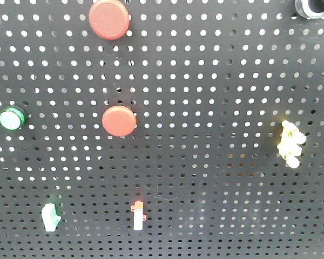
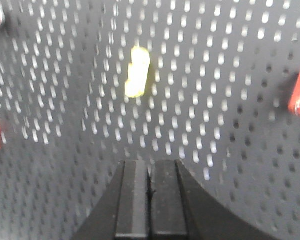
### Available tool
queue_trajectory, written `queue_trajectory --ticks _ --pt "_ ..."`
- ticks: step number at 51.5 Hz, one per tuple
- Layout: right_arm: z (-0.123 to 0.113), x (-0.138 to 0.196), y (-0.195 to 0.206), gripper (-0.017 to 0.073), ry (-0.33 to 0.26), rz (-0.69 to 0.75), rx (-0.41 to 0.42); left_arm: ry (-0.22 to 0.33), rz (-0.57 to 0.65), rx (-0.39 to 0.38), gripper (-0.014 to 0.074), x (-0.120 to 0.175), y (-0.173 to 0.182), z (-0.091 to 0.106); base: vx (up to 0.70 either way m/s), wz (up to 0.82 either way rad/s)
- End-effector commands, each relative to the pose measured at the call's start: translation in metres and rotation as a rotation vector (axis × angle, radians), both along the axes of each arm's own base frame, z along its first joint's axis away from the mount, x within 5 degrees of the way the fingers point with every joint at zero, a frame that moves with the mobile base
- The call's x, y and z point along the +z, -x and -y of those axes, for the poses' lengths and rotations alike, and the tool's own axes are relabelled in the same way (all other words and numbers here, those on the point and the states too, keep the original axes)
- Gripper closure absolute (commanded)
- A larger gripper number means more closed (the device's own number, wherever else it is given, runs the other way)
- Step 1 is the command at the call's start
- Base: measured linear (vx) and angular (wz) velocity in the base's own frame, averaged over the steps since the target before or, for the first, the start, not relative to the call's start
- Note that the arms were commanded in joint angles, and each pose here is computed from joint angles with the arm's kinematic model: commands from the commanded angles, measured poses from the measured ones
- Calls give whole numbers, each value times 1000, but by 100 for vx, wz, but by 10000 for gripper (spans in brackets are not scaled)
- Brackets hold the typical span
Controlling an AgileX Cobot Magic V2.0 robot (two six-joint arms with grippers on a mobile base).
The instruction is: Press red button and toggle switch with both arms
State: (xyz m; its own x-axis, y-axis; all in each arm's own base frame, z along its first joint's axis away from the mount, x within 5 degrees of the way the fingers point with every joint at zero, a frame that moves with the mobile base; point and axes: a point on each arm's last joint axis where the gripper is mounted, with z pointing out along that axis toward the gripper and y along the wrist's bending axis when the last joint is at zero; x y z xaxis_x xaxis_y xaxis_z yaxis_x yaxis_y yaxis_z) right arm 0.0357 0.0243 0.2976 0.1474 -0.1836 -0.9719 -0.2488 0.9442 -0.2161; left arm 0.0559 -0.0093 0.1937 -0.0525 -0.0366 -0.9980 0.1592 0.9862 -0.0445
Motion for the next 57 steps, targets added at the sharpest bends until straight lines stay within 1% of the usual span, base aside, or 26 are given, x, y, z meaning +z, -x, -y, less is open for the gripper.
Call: queue_trajectory --ticks 1,2,3,4,5,6,7,8,9,11,12,13,14,15,16,19,21,24,26,27,28,32,37,41,49,57 --pt "9 2 -3 562 -101 -56 -94 30 61 1 591 -3 0 0 0 0" --pt "11 0 -4 562 -96 -65 -119 30 61 1 591 -3 0 0 0 0" --pt "13 -3 -5 562 -125 -85 -142 30 61 1 591 -3 0 0 0 0" --pt "14 -5 -6 562 -169 -93 -149 30 61 1 591 -3 0 0 0 0" --pt "17 -8 -7 562 -178 -101 -180 30 61 1 591 -3 0 0 0 0" --pt "18 -10 -8 562 -231 -103 -193 30 61 1 591 -3 0 0 0 0" --pt "21 -16 -11 562 -243 -106 -219 30 61 1 591 -3 0 0 0 0" --pt "22 -21 -13 562 -273 -104 -233 30 61 1 591 -3 0 0 0 0" --pt "23 -25 -14 562 -290 -102 -240 30 61 1 591 -3 0 0 0 0" --pt "24 -34 -18 562 -347 -96 -249 30 61 1 591 -3 0 0 0 0" --pt "25 -40 -20 562 -343 -87 -253 30 61 1 591 -3 0 0 0 0" --pt "25 -47 -22 562 -369 -83 -249 30 61 1 591 -3 0 0 0 0" --pt "25 -52 -23 562 -365 -88 -251 30 61 1 591 -3 0 0 0 0" --pt "25 -59 -24 562 -388 -83 -243 30 61 1 591 -3 0 0 0 0" --pt "24 -63 -25 562 -388 -66 -234 30 61 1 591 -3 0 0 0 0" --pt "22 -82 -27 562 -415 -64 -211 30 61 1 591 -3 0 0 0 0" --pt "21 -94 -28 562 -419 -66 -202 30 61 1 591 -3 0 0 0 0" --pt "23 -97 -28 562 -415 -125 -232 30 61 1 591 -3 0 0 0 0" --pt "24 -98 -27 562 -394 -150 -247 30 61 1 591 -3 0 0 0 0" --pt "24 -98 -27 562 -392 -148 -247 30 61 1 591 -3 0 0 0 0" --pt "24 -100 -26 562 -373 -146 -249 30 61 1 591 -3 0 0 0 0" --pt "24 -101 -24 562 -341 -130 -253 30 61 1 591 -3 0 0 0 0" --pt "24 -98 -20 562 -349 -83 -245 30 61 1 591 -3 0 0 0 0" --pt "24 -97 -20 562 -347 -72 -240 30 61 1 591 -3 0 0 0 0" --pt "24 -98 -20 562 -307 -78 -248 30 61 1 591 -3 0 0 0 0" --pt "24 -99 -20 562 -325 -87 -248 30 61 1 591 -3 0 0 0 0"
